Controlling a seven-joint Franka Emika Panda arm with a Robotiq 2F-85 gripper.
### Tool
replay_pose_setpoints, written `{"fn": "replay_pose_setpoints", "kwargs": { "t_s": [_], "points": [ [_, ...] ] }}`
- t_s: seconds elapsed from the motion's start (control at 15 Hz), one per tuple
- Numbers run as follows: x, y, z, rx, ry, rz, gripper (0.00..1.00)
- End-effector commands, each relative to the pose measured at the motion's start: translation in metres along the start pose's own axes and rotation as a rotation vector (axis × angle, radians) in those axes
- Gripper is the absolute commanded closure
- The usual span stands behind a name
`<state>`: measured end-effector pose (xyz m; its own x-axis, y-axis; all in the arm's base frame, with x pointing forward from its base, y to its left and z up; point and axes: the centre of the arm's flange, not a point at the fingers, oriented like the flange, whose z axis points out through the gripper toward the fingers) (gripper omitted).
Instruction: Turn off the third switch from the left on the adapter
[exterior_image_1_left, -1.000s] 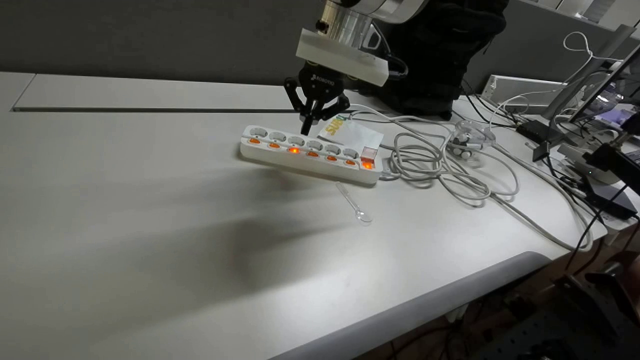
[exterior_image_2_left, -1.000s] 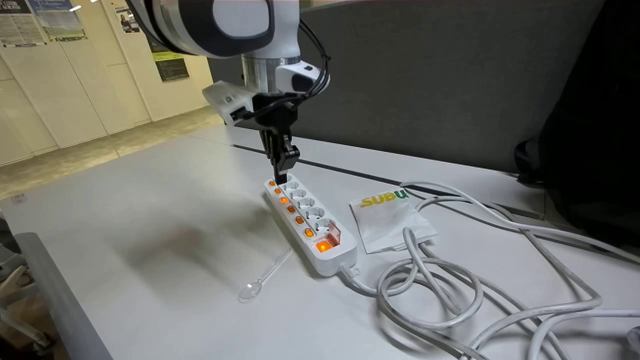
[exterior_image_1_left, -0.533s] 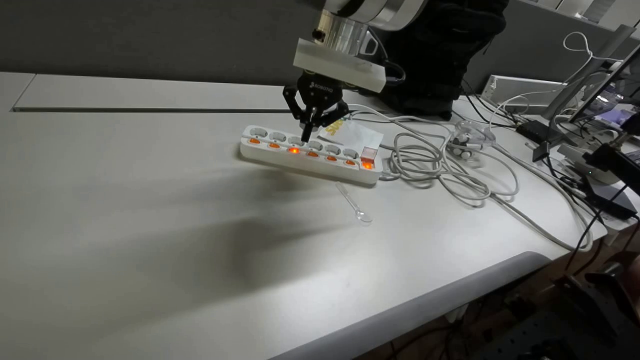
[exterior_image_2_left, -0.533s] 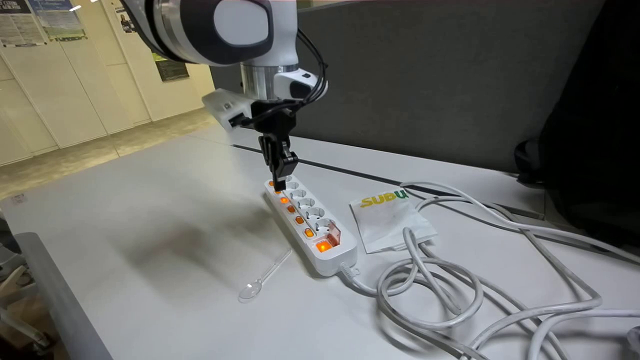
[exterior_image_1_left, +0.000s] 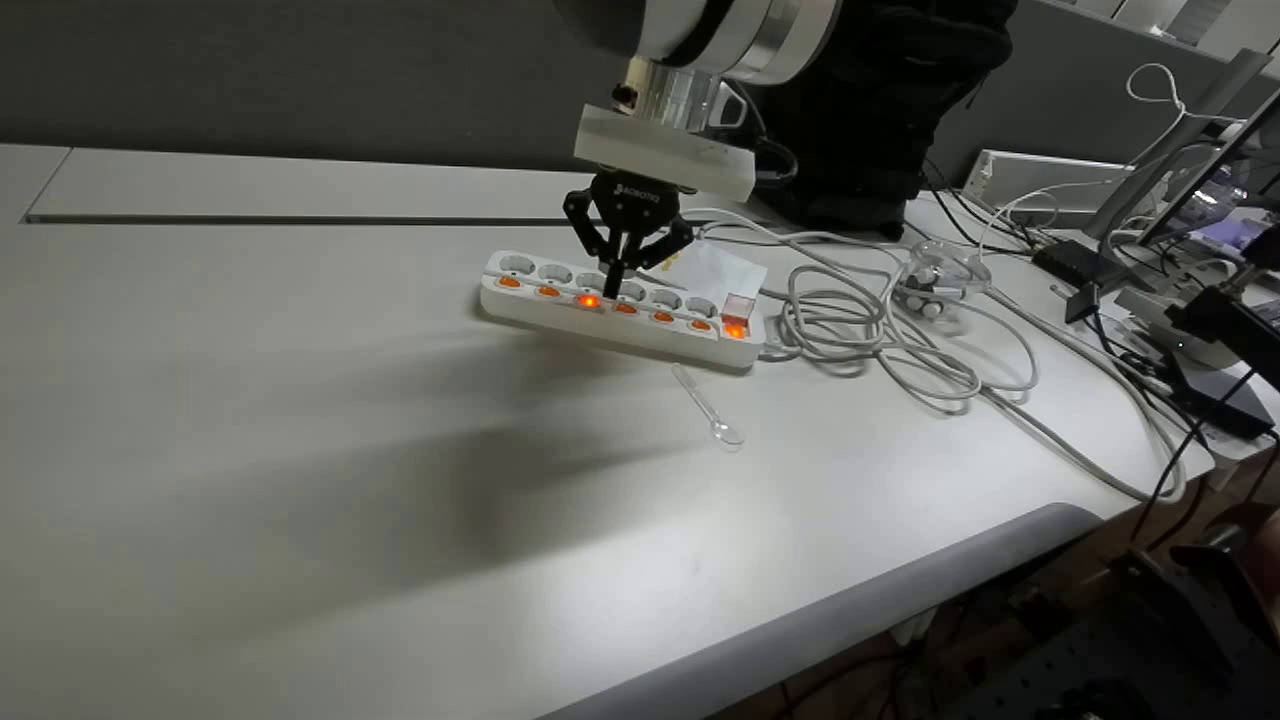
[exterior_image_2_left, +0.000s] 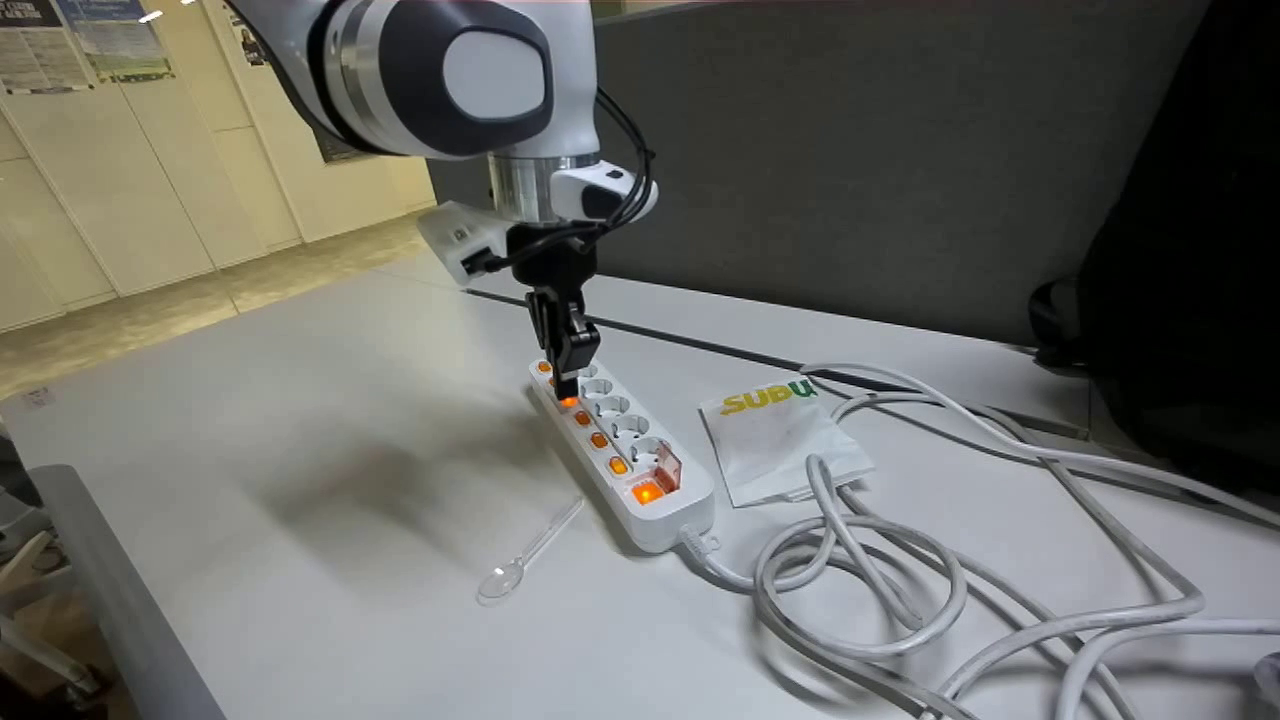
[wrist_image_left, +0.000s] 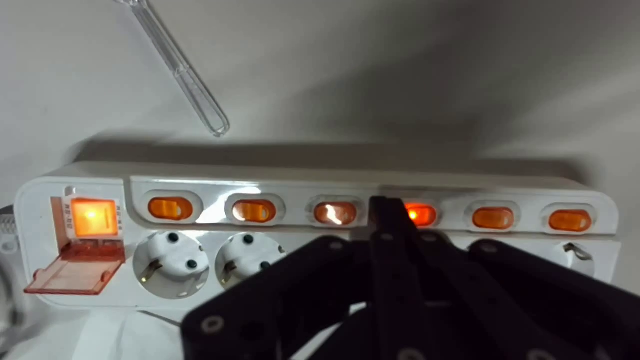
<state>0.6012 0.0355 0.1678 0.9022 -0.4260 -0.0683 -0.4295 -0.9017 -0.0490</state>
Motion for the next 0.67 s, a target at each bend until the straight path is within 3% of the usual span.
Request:
{"fn": "replay_pose_setpoints", "kwargs": {
  "t_s": [0.0, 0.6],
  "points": [
    [0.015, -0.01, 0.003, -0.019, 0.015, 0.024, 1.0],
    [0.007, -0.034, 0.008, -0.012, 0.011, -0.009, 1.0]
  ]
}}
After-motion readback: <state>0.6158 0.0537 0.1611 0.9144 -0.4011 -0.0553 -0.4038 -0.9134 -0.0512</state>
